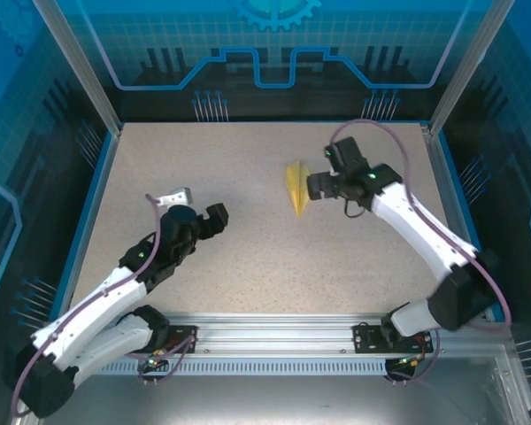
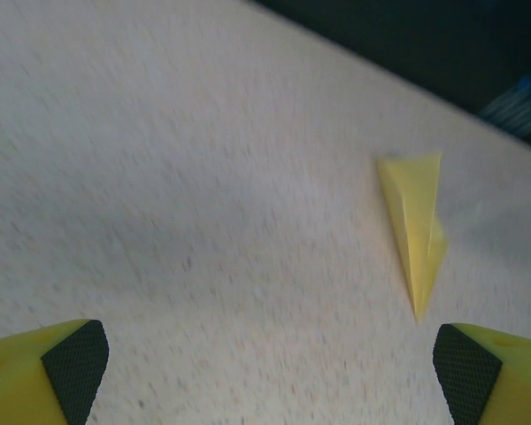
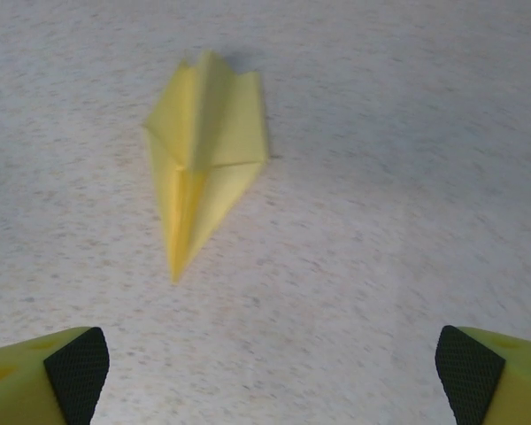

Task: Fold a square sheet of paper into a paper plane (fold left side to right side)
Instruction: Move the paper plane to the center of the table, then reset both arms

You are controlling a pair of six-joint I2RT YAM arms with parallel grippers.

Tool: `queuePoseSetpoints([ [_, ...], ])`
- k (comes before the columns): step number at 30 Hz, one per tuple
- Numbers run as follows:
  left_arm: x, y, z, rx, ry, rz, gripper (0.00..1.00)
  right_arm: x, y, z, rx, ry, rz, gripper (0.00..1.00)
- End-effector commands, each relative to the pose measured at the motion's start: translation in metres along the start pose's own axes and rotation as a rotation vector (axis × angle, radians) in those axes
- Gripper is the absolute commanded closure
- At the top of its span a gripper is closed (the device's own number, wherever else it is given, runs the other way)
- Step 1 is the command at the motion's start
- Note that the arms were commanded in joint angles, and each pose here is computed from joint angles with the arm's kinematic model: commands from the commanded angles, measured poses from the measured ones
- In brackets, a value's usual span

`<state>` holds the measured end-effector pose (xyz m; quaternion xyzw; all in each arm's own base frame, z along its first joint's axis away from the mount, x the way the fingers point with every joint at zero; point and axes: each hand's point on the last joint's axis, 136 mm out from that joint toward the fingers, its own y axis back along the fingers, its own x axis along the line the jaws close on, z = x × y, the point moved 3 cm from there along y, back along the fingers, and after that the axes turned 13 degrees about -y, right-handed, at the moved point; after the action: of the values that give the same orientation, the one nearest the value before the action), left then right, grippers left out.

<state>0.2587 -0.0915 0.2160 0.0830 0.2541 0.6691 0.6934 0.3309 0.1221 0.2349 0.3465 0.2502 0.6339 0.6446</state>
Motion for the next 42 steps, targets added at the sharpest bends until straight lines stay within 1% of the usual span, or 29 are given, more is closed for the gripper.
queuePoseSetpoints([
  [1, 0.042, 0.007, 0.011, -0.144, -0.135, 0.244, 0.01, -0.038, -0.002, 0.005, -0.148, -0.051, -0.061, 0.0],
  [4, 0.056, 0.007, 0.009, -0.164, -0.243, 0.344, 0.02, -0.081, -0.009, -0.008, -0.226, -0.106, -0.134, 0.0],
  [7, 0.063, -0.001, 0.002, -0.14, -0.342, 0.385, 0.02, -0.119, -0.035, -0.039, -0.275, -0.105, -0.202, 0.0],
  [9, 0.065, -0.009, -0.002, -0.139, -0.389, 0.395, 0.02, -0.135, -0.049, -0.049, -0.297, -0.127, -0.198, 0.0],
  [11, 0.069, -0.019, -0.008, -0.142, -0.417, 0.394, 0.01, -0.142, -0.061, -0.055, -0.309, -0.151, -0.175, 0.0],
  [15, 0.07, -0.039, -0.013, -0.168, -0.457, 0.341, 0.01, -0.136, -0.082, -0.054, -0.378, -0.136, -0.108, 0.0],
  [16, 0.07, -0.042, -0.013, -0.175, -0.454, 0.326, 0.02, -0.133, -0.085, -0.05, -0.385, -0.126, -0.096, 0.0],
  [20, 0.078, -0.056, -0.018, -0.199, -0.43, 0.26, 0.02, -0.12, -0.09, -0.034, -0.475, -0.033, -0.053, 0.0],
  [23, 0.086, -0.067, -0.022, -0.202, -0.415, 0.231, 0.02, -0.114, -0.099, -0.031, -0.503, 0.0, -0.024, 0.0],
  [26, 0.09, -0.08, -0.025, -0.196, -0.407, 0.179, 0.02, -0.113, -0.115, -0.038, -0.492, 0.008, -0.006, 0.01],
  [30, 0.083, -0.096, -0.02, -0.189, -0.426, 0.084, 0.02, -0.115, -0.117, -0.041, -0.493, -0.003, 0.003, 0.01],
  [33, 0.081, -0.106, -0.02, -0.161, -0.459, 0.056, 0.02, -0.116, -0.117, -0.041, -0.49, -0.008, 0.014, 0.0],
  [35, 0.081, -0.108, -0.02, -0.167, -0.465, 0.031, 0.01, -0.116, -0.117, -0.041, -0.488, -0.01, 0.022, 0.01],
  [39, 0.101, -0.125, -0.031, -0.205, -0.408, 0.054, 0.02, -0.117, -0.117, -0.041, -0.485, -0.012, 0.03, 0.0],
  [40, 0.103, -0.13, -0.032, -0.173, -0.402, 0.057, 0.02, -0.117, -0.117, -0.041, -0.484, -0.012, 0.028, 0.01],
  [41, 0.104, -0.134, -0.033, -0.106, -0.393, 0.053, 0.01, -0.117, -0.117, -0.041, -0.485, -0.013, 0.029, 0.01],
  [42, 0.104, -0.14, -0.03, -0.102, -0.394, 0.06, 0.02, -0.117, -0.117, -0.041, -0.484, -0.012, 0.03, 0.01],
])
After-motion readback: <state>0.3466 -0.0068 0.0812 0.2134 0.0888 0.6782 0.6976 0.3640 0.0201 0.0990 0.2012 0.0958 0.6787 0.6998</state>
